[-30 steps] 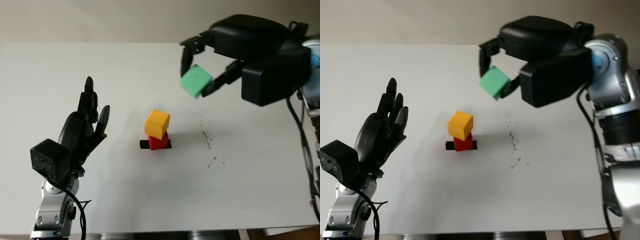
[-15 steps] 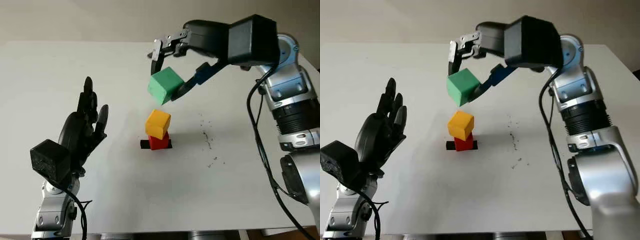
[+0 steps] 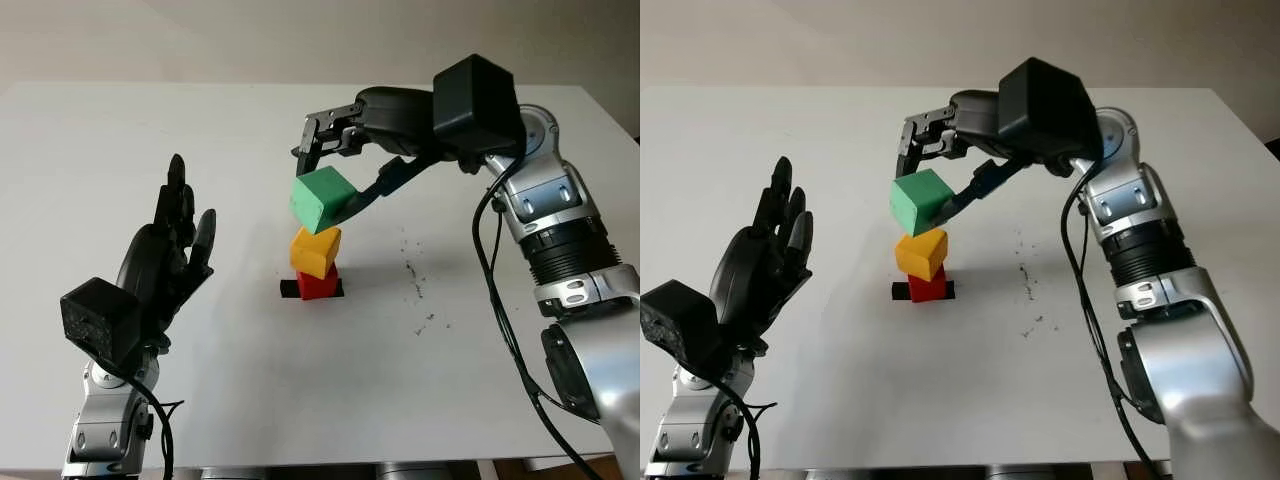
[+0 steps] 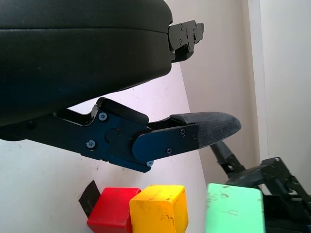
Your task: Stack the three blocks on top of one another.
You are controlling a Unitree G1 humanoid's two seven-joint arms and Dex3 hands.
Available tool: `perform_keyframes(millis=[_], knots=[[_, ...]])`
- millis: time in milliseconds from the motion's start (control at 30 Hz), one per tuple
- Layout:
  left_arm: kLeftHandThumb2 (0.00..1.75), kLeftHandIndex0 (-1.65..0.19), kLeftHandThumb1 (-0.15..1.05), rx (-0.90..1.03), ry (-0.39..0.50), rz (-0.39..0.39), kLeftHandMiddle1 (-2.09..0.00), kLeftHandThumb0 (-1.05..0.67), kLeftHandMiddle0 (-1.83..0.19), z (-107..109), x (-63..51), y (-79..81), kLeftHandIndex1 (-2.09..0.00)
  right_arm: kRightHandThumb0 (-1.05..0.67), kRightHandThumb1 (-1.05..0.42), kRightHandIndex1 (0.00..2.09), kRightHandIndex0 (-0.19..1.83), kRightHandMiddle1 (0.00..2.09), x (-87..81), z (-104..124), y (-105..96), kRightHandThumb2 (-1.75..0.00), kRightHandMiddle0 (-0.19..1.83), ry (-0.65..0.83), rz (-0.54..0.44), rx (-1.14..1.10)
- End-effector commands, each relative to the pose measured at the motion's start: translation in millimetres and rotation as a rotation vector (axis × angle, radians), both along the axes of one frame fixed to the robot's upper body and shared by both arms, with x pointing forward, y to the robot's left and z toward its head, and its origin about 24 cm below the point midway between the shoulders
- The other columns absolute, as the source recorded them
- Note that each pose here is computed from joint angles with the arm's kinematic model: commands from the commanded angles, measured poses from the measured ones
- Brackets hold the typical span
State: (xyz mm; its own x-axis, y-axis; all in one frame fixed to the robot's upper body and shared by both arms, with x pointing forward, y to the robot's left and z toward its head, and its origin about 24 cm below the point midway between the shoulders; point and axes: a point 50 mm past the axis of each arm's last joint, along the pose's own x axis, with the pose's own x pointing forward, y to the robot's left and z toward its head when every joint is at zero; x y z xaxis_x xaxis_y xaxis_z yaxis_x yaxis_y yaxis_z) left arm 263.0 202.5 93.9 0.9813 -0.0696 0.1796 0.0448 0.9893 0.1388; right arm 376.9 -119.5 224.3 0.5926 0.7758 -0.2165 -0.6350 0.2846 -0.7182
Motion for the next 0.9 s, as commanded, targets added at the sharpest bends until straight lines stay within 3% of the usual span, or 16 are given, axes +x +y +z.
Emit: perform_keyframes(millis=[0,867], knots=[[0.59,0.19,1.05,0.011,-0.018,0.000,0.00,-0.74,0.19,4.7,-0.2,0.1,0.00,-0.48,-0.91,0.04,0.31,1.57,0.2,-3.7,0.4,-0.05,0.34,-0.003,0.000,-0.006],[0.57,0.19,1.05,0.003,-0.013,0.004,0.00,-0.75,0.19,3.0,-1.5,0.7,0.00,-0.47,-0.93,0.04,0.27,1.58,2.9,-19.9,2.7,-0.05,0.32,0.044,-0.022,-0.077]])
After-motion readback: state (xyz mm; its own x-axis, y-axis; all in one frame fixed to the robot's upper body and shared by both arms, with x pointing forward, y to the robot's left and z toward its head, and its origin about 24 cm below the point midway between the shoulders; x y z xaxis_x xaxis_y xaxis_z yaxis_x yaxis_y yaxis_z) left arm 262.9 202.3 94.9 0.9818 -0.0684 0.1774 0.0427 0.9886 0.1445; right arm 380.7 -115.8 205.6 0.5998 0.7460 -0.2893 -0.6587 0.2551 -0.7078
